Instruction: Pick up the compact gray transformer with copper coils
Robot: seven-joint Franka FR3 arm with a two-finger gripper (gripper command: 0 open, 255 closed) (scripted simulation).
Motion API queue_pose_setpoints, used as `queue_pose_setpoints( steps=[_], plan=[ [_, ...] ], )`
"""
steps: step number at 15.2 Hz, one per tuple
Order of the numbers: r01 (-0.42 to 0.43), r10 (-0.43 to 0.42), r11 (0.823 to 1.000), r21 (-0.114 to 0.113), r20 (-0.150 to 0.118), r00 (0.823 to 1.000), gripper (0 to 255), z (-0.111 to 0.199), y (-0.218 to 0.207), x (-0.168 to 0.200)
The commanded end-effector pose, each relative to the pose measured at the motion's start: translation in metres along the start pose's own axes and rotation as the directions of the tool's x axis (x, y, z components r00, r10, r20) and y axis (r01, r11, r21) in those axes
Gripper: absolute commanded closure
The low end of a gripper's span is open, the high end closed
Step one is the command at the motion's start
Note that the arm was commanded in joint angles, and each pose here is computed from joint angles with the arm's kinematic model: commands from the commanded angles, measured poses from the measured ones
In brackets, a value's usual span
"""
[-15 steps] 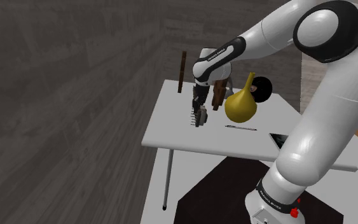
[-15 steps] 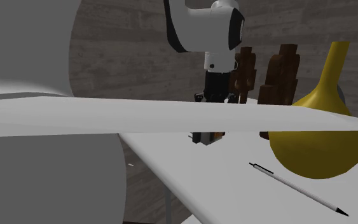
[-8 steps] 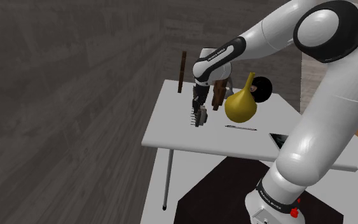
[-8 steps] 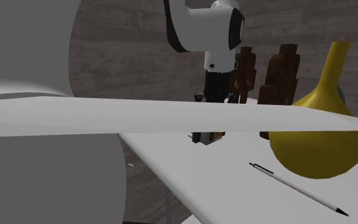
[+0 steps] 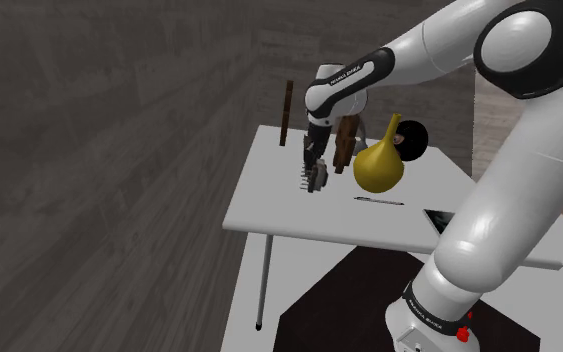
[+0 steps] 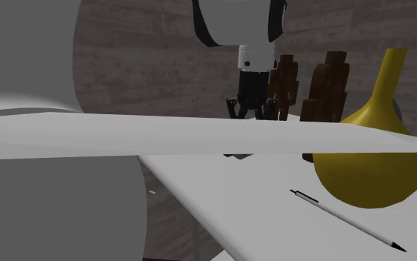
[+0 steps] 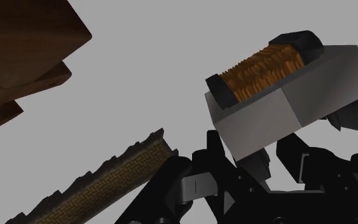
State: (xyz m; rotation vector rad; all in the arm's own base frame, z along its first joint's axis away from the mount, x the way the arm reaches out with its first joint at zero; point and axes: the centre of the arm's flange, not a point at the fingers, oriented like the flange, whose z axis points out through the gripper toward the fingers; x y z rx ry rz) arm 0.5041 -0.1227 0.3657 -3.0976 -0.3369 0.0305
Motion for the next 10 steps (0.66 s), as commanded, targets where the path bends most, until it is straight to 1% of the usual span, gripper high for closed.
queue_pose_setpoints(
  steps=[1, 8, 10],
  plan=[
    [0.000, 0.000, 1.000, 0.000, 0.000, 1.000, 255, -0.011, 0.001, 0.000],
    [0.000, 0.000, 1.000, 0.000, 0.000, 1.000, 255, -0.048, 0.000, -0.001],
    [0.000, 0.000, 1.000, 0.000, 0.000, 1.000, 255, -0.048, 0.000, -0.001]
  ],
)
